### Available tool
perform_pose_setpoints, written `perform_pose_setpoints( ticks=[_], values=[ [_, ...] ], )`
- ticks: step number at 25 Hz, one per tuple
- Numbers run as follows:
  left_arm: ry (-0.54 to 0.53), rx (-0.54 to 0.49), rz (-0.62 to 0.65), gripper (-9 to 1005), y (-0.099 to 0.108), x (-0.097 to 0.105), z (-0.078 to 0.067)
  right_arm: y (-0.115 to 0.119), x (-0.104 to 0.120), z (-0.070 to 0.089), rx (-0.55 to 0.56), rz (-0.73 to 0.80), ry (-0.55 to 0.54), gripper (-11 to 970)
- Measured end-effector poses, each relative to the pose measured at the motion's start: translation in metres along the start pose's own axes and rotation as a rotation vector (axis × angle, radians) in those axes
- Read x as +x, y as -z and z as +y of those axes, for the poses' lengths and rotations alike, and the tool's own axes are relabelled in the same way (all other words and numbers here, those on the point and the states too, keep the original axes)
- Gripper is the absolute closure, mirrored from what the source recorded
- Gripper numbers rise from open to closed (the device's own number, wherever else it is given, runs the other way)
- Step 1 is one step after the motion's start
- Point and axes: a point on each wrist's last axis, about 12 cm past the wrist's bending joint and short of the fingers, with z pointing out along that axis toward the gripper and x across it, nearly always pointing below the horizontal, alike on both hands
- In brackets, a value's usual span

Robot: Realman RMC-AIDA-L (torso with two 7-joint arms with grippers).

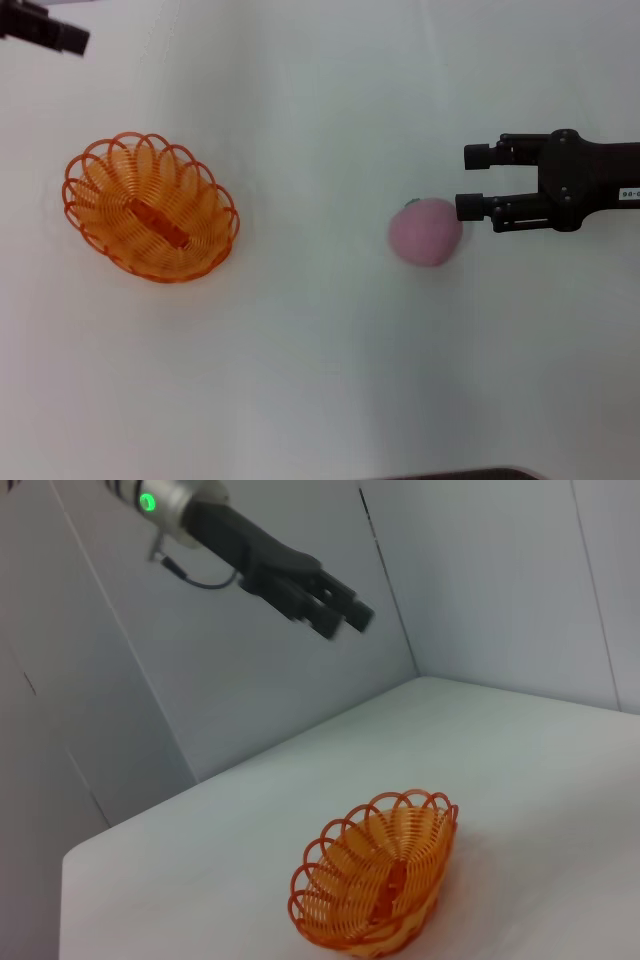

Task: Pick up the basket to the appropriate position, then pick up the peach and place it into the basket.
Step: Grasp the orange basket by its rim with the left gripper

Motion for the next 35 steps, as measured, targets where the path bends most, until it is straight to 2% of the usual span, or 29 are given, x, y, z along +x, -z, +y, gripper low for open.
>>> perform_pose_setpoints(
  ticks=[5,11,26,35],
  values=[
    [0.009,-0.063,0.185,289,-0.043,-0.009,0.005,-0.001,0.0,0.0,-0.005,-0.002,-0.004,157],
    [0.007,-0.139,0.301,288,-0.077,-0.006,0.011,-0.002,0.0,0.001,-0.01,-0.016,-0.004,158],
    [-0.024,-0.167,0.381,311,-0.122,0.021,0.006,-0.009,-0.001,0.002,-0.029,-0.026,-0.006,161],
    [-0.041,-0.197,0.372,363,-0.125,0.023,0.008,-0.013,0.0,0.004,-0.036,-0.029,-0.009,163]
  ],
)
